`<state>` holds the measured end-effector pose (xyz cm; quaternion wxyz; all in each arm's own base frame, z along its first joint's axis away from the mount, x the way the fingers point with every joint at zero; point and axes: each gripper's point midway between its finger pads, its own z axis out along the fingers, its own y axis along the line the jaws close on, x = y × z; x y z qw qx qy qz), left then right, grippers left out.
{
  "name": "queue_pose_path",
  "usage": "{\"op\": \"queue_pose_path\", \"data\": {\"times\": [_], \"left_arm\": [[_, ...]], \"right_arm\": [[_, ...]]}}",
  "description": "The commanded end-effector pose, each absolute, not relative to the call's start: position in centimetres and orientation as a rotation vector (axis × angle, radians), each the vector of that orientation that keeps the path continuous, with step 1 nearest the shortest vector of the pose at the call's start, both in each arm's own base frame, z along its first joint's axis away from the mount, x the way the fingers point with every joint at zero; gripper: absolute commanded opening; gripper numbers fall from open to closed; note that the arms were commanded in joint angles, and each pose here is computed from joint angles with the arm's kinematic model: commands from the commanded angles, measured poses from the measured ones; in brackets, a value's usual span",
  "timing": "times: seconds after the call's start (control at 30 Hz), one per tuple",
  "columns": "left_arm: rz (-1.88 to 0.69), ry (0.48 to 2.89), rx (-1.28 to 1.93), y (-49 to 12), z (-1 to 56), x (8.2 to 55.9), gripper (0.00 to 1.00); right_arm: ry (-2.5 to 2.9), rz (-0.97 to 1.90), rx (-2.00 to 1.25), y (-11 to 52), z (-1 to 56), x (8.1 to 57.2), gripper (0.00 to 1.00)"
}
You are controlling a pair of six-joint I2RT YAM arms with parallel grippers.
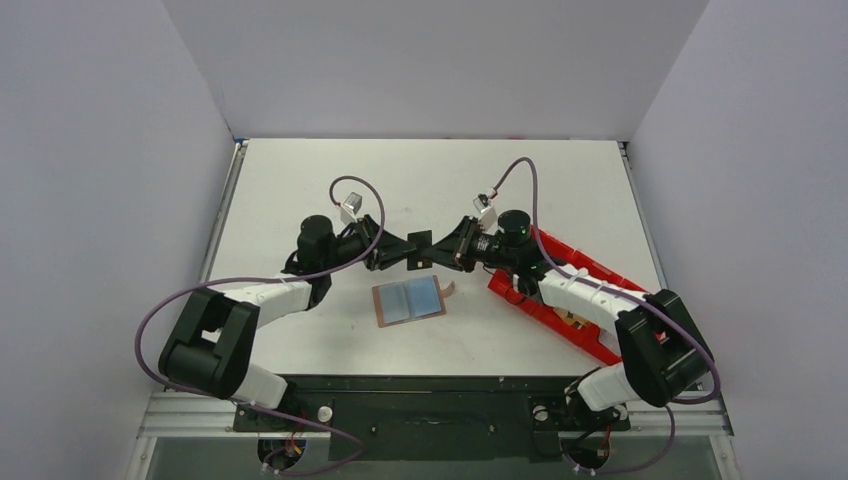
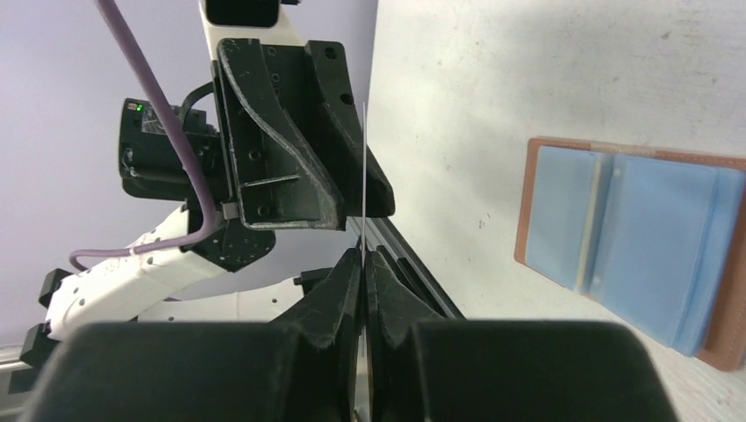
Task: Take the credit cards out of the card holder
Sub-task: Place the credit card in the storage box.
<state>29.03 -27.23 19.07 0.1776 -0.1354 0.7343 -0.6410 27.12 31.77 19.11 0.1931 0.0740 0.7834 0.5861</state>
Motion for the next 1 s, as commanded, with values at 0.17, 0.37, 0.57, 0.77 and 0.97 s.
{"op": "queue_pose_path", "data": {"times": [0.17,0.37,0.57,0.77,0.97], "left_arm": [[-1.387,2.284,-0.272,-25.1,17.4,29.1,0.36],[-1.077,2.359,-0.24,-22.0,16.6,28.9,0.36],[-0.994,2.351,-0.181,-20.9,17.8,28.3,0.36],[-0.98,2.344,-0.152,-20.6,18.5,28.2,0.37],[-0.976,2.346,-0.155,-20.6,18.3,28.1,0.36]], "right_arm": [[2.244,1.222,0.286,26.8,18.1,28.3,0.0],[2.297,0.465,0.504,15.7,15.2,28.9,0.0],[2.309,0.045,0.647,8.1,13.2,27.3,0.0],[2.339,-0.282,0.615,4.4,12.7,27.4,0.0],[2.378,-0.38,0.56,4.6,11.7,29.1,0.0]]}}
